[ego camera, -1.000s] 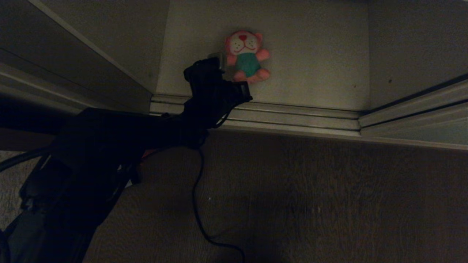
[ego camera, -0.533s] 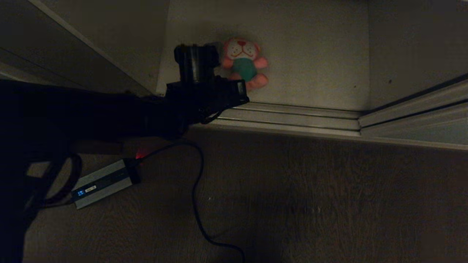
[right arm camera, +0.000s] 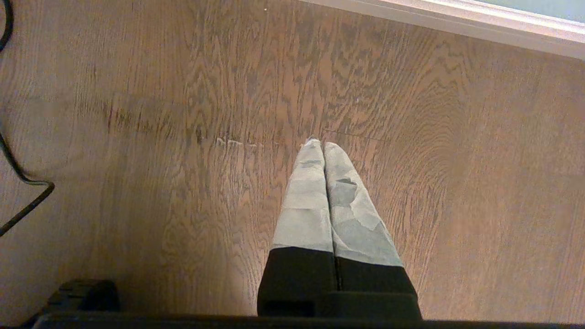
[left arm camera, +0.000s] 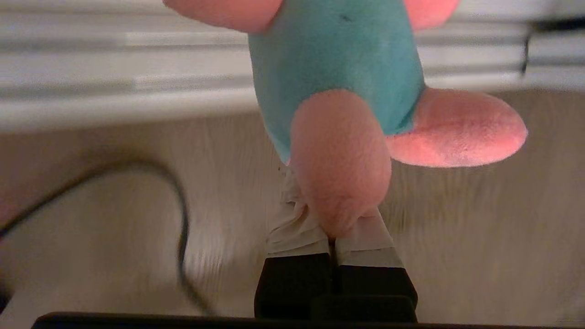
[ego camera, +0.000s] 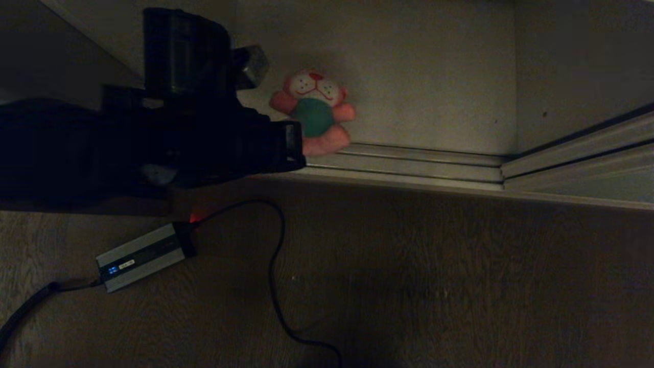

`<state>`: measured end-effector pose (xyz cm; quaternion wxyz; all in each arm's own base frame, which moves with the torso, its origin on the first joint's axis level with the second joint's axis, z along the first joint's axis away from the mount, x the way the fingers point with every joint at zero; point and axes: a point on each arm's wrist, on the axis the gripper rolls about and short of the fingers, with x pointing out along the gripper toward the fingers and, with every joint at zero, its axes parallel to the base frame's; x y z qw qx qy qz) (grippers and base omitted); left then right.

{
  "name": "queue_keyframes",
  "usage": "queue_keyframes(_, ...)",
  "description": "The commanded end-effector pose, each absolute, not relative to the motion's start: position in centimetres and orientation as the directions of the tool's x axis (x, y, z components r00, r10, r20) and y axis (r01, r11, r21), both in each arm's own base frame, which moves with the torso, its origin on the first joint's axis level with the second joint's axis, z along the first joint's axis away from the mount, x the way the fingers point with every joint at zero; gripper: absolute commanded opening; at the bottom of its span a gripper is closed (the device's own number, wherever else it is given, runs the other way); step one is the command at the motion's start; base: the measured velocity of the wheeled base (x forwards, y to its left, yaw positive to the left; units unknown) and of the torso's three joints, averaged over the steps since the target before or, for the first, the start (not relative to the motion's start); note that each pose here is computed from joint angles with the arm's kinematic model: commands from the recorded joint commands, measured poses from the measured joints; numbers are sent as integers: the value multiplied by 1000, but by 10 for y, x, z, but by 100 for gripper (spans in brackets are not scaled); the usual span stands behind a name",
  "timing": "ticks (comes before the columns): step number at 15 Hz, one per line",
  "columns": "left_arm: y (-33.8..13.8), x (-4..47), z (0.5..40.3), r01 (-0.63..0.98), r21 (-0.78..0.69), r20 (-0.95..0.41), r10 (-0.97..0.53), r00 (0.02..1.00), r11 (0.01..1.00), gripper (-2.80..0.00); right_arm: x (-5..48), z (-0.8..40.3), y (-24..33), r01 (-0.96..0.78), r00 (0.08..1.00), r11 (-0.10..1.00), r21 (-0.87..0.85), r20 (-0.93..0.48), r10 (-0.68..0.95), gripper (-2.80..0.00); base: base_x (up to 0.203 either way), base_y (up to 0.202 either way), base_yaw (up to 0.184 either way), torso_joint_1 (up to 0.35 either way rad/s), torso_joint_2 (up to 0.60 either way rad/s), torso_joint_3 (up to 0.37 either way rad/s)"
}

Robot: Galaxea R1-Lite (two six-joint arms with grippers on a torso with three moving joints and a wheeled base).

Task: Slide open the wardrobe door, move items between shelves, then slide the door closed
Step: Place the pink doll on the higher shelf

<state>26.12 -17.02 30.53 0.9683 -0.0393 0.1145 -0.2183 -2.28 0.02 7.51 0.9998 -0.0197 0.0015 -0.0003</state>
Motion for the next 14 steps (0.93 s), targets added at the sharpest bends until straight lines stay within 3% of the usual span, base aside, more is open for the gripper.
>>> queue_keyframes(1, -139, 211, 317, 422, -133, -179, -441, 880, 897, -280, -23, 74, 0, 0, 1000, 999, -40, -6, 0, -280, 0, 0, 0, 0, 0, 0)
queue_keyframes(10, -80, 124, 292, 405, -137, -334, -427, 840, 904, -280, -23, 74, 0, 0, 1000, 999, -40, -6, 0, -280, 0, 0, 0, 1, 0, 12)
queue_keyframes(14, -60, 92, 283, 475, -153, -452, -489, 746, 866, -280, -23, 74, 0, 0, 1000, 999, -40, -6, 0, -280, 0, 0, 0, 3, 5, 174)
